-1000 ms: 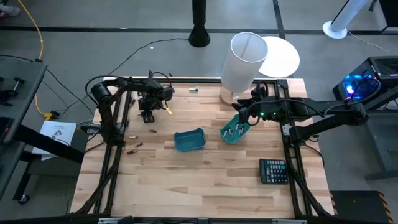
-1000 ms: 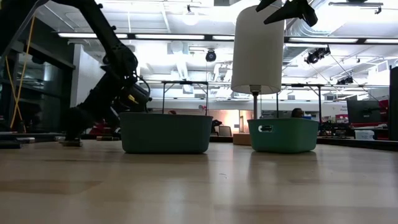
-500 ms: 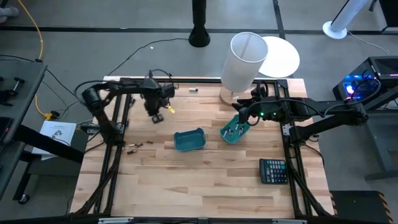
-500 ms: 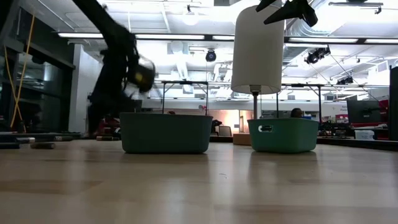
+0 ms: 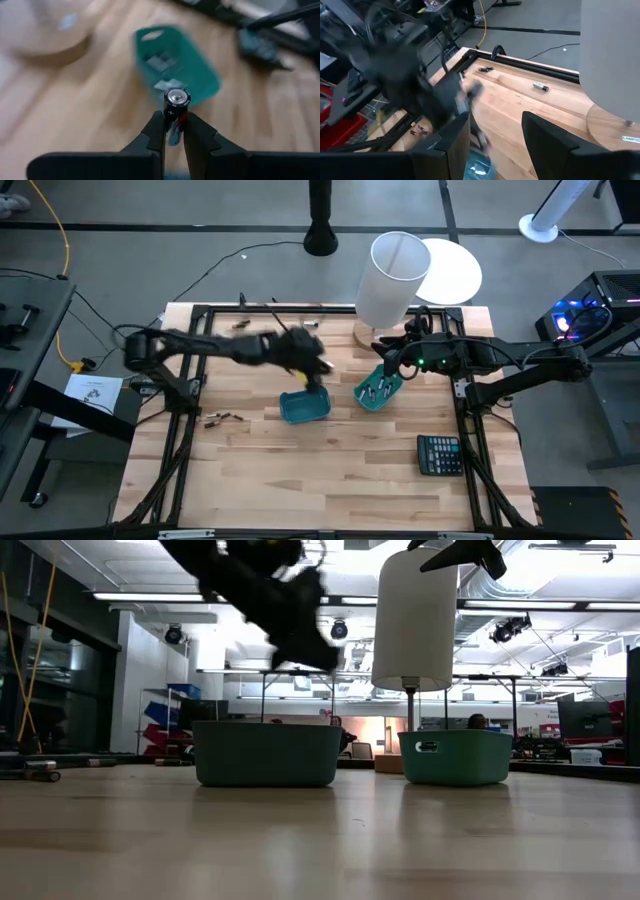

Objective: Sort batteries
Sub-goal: Put the silver battery into the green bin

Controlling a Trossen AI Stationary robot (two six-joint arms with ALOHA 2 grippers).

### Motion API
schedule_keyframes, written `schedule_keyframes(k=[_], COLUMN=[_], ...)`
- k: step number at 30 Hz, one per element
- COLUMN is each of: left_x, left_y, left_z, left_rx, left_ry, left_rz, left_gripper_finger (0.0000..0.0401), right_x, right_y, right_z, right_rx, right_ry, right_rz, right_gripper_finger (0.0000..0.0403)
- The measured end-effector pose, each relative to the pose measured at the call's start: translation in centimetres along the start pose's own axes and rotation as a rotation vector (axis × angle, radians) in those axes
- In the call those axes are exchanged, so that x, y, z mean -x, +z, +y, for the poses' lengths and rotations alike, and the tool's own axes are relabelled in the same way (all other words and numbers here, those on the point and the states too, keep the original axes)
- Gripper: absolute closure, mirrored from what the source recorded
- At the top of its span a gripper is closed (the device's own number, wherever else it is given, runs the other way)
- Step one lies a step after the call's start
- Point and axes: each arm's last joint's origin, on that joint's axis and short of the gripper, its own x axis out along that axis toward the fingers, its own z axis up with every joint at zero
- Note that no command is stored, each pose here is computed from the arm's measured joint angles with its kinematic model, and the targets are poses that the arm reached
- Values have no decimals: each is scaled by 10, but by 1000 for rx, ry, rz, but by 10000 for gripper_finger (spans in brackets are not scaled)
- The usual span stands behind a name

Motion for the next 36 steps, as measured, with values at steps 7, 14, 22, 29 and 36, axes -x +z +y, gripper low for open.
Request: schedule_keyframes(k=[7,14,22,29,36], left_x=[-71,-90,-44,37,100], left_y=[-11,15,43,30,-18], left_z=[-46,-56,-35,-29,-23], left_rx=[-9,-64,-92,-151,11], left_ry=[-136,-132,-31,121,237], left_rz=[-149,-184,31,191,119], left_gripper_finger=[364,275,192,190,201], right_x=[0,0,0,0,0], right_y=[1,1,1,1,-3], right_z=[1,1,0,0,-2], right_rx=[-1,-1,17,48,27], right_ry=[8,8,4,-7,22], right_rz=[-10,-10,-10,-12,67], right_gripper_finger=[229,229,229,229,229])
